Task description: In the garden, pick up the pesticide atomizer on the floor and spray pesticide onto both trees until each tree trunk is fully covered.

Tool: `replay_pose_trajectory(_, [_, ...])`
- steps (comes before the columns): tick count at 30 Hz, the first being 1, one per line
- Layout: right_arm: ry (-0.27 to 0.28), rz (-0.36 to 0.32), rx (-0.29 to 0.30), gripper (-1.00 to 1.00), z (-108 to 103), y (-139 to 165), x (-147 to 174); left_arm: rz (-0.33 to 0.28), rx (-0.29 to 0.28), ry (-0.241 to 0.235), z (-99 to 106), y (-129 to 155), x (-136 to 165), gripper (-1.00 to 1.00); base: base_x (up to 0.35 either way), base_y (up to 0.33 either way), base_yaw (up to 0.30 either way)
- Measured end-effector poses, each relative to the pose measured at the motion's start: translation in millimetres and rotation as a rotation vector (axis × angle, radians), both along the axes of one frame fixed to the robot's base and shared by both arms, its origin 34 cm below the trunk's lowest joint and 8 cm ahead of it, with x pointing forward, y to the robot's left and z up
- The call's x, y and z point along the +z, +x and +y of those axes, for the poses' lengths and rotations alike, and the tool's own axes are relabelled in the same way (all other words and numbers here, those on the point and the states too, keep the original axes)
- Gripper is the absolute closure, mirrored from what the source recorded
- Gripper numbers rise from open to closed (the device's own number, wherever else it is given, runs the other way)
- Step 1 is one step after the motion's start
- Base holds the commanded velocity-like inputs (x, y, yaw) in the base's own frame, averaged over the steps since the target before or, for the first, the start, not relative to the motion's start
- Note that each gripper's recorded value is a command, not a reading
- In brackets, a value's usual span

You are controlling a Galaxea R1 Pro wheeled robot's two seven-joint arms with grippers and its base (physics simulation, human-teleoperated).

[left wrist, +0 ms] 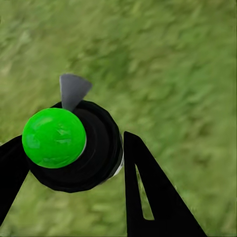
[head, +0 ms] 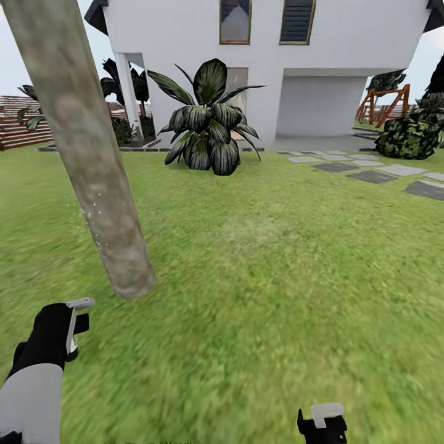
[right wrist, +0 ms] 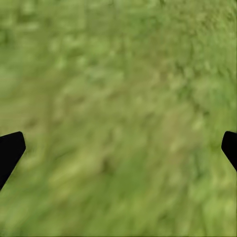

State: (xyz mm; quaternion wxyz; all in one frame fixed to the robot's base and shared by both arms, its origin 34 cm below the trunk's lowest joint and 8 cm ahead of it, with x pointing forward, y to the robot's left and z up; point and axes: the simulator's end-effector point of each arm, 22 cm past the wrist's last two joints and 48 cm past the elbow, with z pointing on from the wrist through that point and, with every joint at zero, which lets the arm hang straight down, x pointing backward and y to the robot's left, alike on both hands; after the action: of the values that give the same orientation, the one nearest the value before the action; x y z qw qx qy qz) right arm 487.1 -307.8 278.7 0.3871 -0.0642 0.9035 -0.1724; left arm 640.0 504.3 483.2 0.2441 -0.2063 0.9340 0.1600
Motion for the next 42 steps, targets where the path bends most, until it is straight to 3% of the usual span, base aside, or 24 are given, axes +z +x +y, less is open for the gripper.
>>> replay_pose_trajectory(4, [0.0,0.0,-0.001,-1.0,-1,0,0,0.016,-0.082,0.041,-17,16,4,1.0,0.0,0.0,0.277])
replay_pose_trajectory(7, [-0.001,0.0,-0.001,-1.0,-1,0,0,-0.012,-0.105,0.055,-23,39,26,1.0,0.0,0.0,0.277])
replay_pose_trajectory(13, [-0.002,0.0,-0.002,-1.0,-2,0,0,-0.071,-0.102,0.009,-38,81,78,1.0,0.0,0.0,0.277])
replay_pose_trajectory(17, [-0.003,0.0,-0.002,-1.0,-2,0,0,-0.1,-0.123,-0.072,-70,99,81,1.0,0.0,0.0,0.277])
replay_pose_trajectory(30, [-0.003,0.0,-0.002,-1.0,-3,0,0,-0.107,-0.14,-0.089,-87,104,82,1.0,0.054,-0.186,0.098])
replay_pose_trajectory(36, [-0.003,0.0,-0.003,-1.0,-3,0,0,-0.083,-0.197,-0.035,-95,109,87,1.0,0.088,-0.268,0.0])
replay_pose_trajectory(42, [-0.003,0.0,-0.003,-1.0,-3,0,0,-0.074,-0.194,-0.025,-89,107,88,1.0,0.189,-0.22,0.0])
